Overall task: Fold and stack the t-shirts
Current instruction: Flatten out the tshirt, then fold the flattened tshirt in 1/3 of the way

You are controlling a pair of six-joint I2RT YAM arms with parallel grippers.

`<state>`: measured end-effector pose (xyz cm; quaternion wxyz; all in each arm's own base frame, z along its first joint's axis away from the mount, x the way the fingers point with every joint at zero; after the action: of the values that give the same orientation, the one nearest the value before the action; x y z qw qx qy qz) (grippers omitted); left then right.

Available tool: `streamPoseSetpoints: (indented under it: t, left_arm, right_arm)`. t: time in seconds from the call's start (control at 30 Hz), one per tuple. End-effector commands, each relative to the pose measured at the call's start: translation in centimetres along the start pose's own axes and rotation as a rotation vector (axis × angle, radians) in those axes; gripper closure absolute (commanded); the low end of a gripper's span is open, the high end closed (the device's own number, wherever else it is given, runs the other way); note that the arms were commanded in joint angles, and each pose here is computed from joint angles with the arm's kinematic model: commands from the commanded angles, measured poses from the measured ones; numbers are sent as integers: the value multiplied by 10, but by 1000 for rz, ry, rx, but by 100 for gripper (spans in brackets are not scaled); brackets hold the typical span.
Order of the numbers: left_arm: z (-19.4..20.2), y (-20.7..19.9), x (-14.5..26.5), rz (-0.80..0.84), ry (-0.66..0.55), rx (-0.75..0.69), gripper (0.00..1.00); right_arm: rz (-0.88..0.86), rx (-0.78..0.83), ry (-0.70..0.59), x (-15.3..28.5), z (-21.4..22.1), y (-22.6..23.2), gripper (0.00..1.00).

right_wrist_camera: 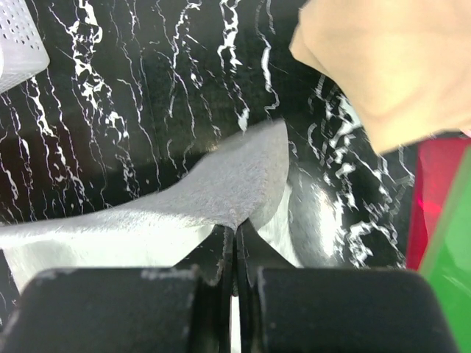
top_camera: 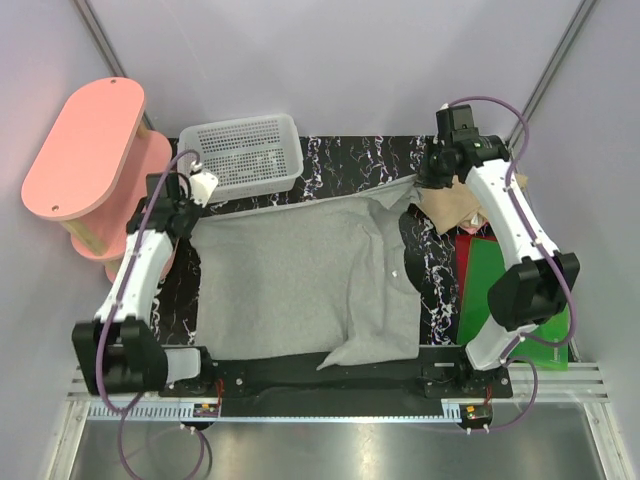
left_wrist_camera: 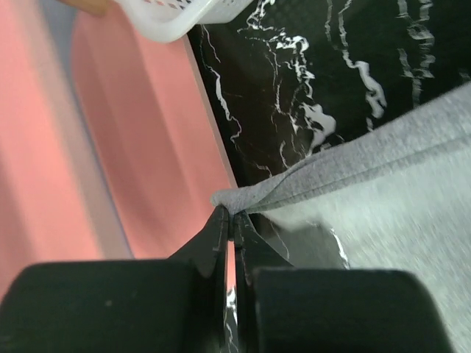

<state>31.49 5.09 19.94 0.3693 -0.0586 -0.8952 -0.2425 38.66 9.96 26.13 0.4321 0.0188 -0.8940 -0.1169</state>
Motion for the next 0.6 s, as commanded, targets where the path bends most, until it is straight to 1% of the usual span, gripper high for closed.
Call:
streamPoseSetpoints:
  t: [0.0,0.1,0.27,0.33,0.37,0.4,0.43,0.47,0.5,0.53,0.57]
  left_arm:
    - [-28,47,-31,-196,-11,-22,100]
    - [-25,52,-48,-222,21,-48,100]
    - [-28,58,-52,-244,27,-71,100]
    - [-27,56,-49,-242,20,-75,100]
    - [-27,58,-46,-250,9,-76,100]
    - [-29,58,-42,-256,-3,-78,100]
    - [-25,56,-41,-253,3,-86,100]
    - [-24,55,-40,-255,0,-86,100]
    - [-24,55,-34,-259,-11,-88,100]
    - [-18,51,-33,-250,-5,-89,100]
    - [-16,48,-31,-247,-8,-94,100]
  right_arm:
    - [-20,-8,-102,1,-33,4,100]
    - [-2,4,-76,-10,-28,1,100]
    - [14,9,-22,-23,-12,-6,100]
    - [16,1,-2,-21,0,-9,100]
    - [-12,1,7,-19,5,-5,100]
    - [-27,-5,-13,-9,6,-5,100]
    - [-27,-7,11,-12,19,-7,100]
    - [-49,-8,5,-9,22,-6,100]
    - [-71,-17,-18,3,24,-4,100]
    - [-70,-23,11,0,38,-7,100]
    - [-87,-26,11,3,43,-6,100]
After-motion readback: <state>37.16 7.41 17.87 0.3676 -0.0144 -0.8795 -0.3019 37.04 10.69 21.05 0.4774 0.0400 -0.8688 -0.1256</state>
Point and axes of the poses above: each gripper's point midway between its finger pads, its own x axis back along the fingers, its own y axis along the line the jaws close on, z = x × y, the point moved 3 cm from there along x, back along the fingers, and after that the axes turned 4 degrees about x, right-handed, at the moved point
